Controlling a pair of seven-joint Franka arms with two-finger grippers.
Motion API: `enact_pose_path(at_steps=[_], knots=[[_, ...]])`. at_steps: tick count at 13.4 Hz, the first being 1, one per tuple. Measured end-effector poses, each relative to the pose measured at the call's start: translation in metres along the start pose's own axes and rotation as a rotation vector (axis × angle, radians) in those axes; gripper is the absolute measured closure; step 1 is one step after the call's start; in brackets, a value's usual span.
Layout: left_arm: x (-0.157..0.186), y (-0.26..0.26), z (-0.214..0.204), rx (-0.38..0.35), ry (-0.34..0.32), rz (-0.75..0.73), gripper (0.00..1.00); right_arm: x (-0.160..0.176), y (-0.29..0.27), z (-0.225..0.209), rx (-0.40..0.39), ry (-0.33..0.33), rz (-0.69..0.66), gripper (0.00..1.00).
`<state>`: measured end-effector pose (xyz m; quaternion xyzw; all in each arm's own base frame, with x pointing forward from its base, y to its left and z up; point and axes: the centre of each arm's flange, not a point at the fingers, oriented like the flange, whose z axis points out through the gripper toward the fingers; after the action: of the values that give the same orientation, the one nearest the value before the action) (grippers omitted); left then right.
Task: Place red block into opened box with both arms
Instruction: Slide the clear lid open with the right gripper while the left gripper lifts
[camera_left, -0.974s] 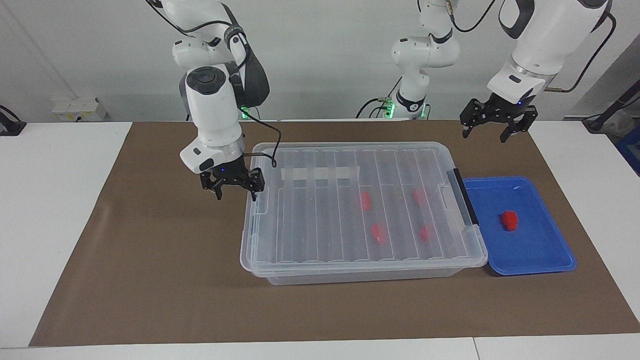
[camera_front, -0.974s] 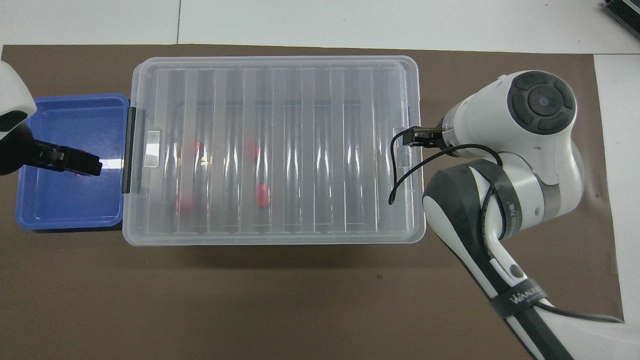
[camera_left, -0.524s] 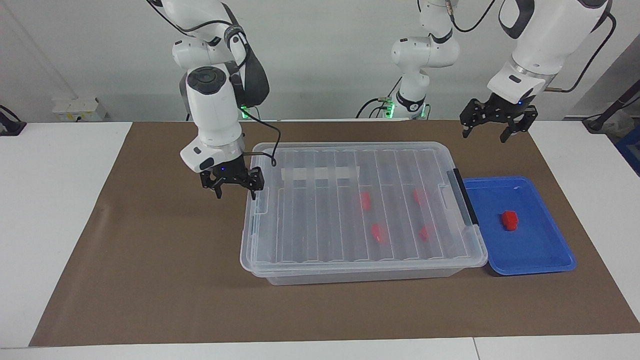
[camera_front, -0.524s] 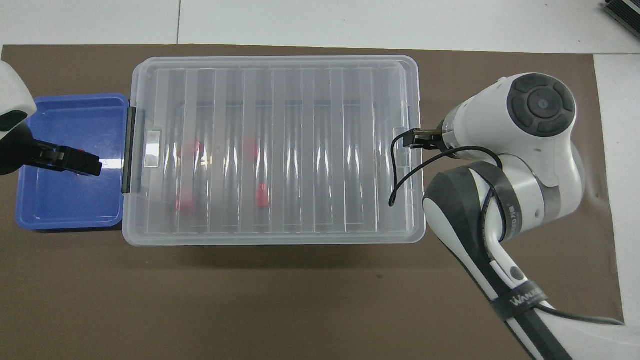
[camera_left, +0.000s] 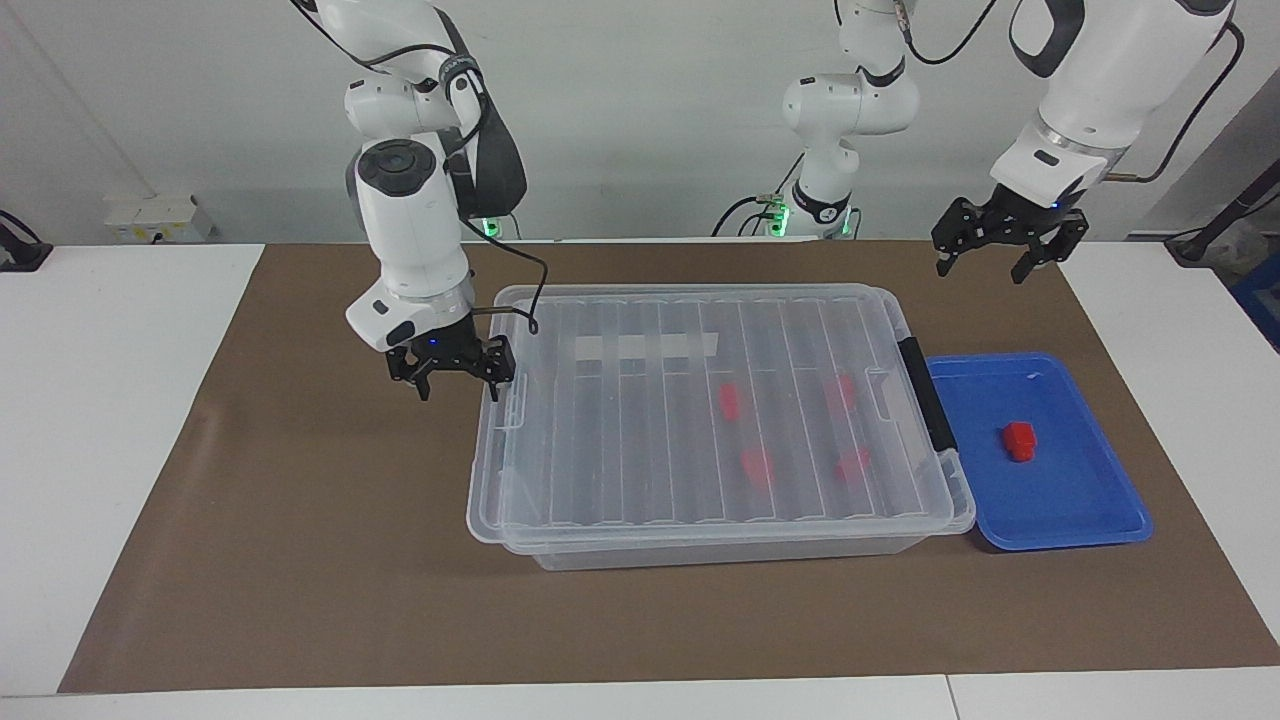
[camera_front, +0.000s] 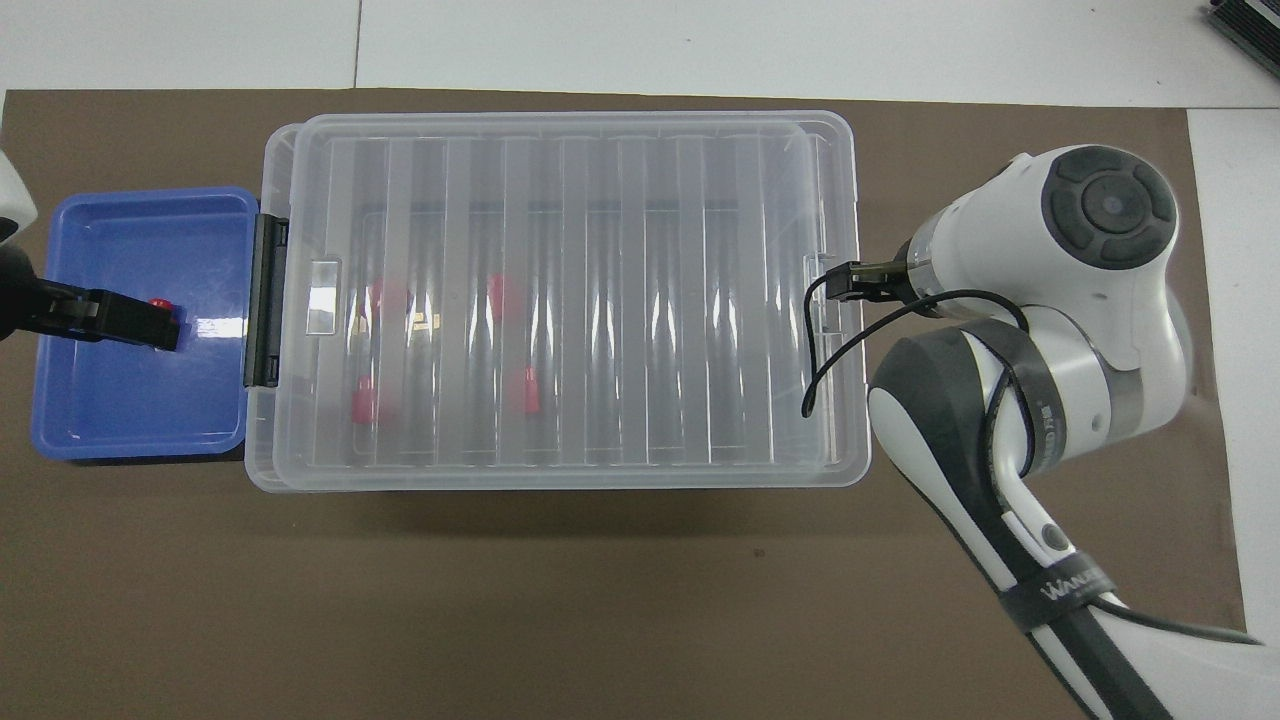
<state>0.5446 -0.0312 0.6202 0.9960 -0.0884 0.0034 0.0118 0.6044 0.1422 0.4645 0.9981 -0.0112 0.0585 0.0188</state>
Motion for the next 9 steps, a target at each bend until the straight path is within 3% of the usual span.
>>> enact_pose_path(at_steps=[4, 9], knots=[[0.000, -0.039, 0.009, 0.010, 0.065, -0.086, 0.00, 0.004, 0.044, 0.009, -0.012, -0.019, -0.054, 0.02], [0.013, -0.100, 0.090, 0.033, 0.134, -0.168, 0.00, 0.010, 0.096, 0.013, -0.019, -0.027, -0.158, 0.01]])
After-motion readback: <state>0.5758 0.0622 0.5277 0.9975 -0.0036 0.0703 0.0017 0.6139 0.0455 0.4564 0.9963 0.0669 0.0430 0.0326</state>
